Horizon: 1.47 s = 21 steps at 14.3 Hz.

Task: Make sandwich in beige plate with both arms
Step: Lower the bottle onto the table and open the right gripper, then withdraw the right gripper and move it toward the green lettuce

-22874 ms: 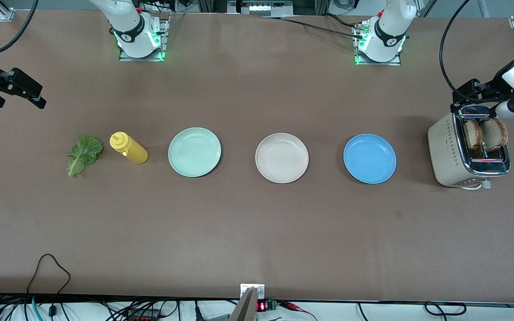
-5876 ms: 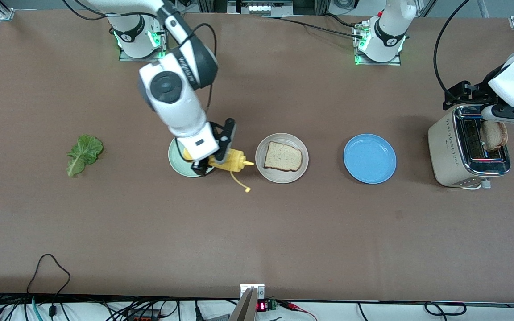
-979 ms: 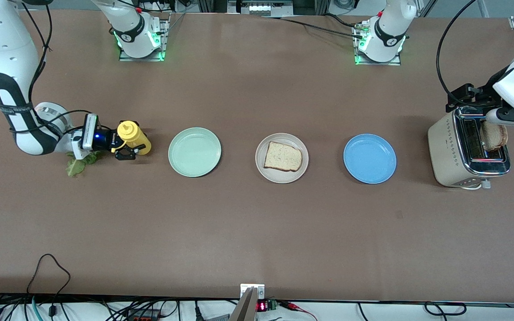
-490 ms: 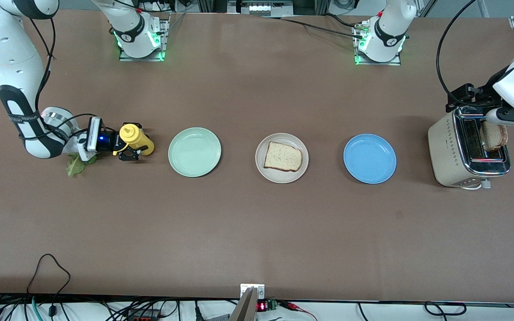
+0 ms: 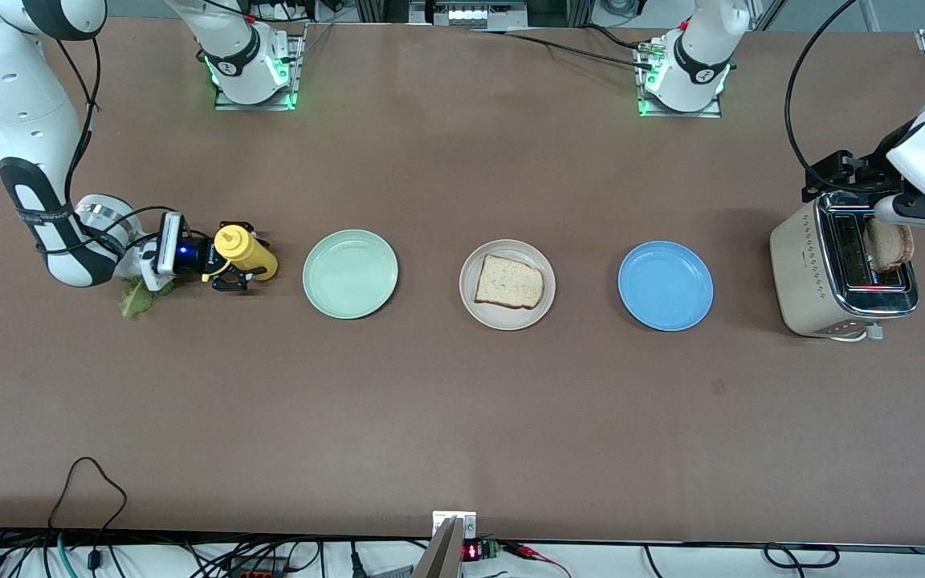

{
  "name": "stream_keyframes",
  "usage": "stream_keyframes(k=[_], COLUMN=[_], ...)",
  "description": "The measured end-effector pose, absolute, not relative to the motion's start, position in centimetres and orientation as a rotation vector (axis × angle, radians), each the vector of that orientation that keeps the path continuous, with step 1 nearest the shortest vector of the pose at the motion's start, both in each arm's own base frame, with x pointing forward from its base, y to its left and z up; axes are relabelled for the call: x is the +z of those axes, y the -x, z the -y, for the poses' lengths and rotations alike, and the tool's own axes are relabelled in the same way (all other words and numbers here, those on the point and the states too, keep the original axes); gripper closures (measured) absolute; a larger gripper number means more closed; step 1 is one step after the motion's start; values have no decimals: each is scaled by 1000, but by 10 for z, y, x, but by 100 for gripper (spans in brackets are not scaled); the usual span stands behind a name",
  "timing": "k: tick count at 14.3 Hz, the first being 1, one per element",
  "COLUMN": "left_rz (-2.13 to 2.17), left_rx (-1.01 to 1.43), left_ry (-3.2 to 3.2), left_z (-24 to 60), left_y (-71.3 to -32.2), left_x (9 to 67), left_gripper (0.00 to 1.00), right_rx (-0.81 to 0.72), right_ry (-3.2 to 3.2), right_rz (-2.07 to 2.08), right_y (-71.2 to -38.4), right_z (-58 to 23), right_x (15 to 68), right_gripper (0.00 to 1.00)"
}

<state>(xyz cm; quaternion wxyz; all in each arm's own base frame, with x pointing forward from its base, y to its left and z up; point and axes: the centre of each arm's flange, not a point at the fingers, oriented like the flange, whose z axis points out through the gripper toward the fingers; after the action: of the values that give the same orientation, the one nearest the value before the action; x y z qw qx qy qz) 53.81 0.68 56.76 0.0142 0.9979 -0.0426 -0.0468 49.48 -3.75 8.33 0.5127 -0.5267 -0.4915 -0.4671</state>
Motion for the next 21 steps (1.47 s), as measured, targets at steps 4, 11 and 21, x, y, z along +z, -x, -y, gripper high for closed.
stream_keyframes(k=[4, 11, 21], left_rz=[133, 132, 138], left_rx=[-146, -146, -120], left_ry=[-3107, -3107, -3109], left_z=[-7, -7, -5], left_y=[-538, -538, -540], left_x=[568, 568, 576], left_gripper=[0, 0, 0], right_rx=[-1131, -1158, -1021], right_ry=[1260, 1289, 1400], right_rz=[1180, 1183, 1255], right_y=[-496, -499, -497], right_z=[39, 67, 138], right_x=[85, 88, 110], right_gripper=[11, 0, 0])
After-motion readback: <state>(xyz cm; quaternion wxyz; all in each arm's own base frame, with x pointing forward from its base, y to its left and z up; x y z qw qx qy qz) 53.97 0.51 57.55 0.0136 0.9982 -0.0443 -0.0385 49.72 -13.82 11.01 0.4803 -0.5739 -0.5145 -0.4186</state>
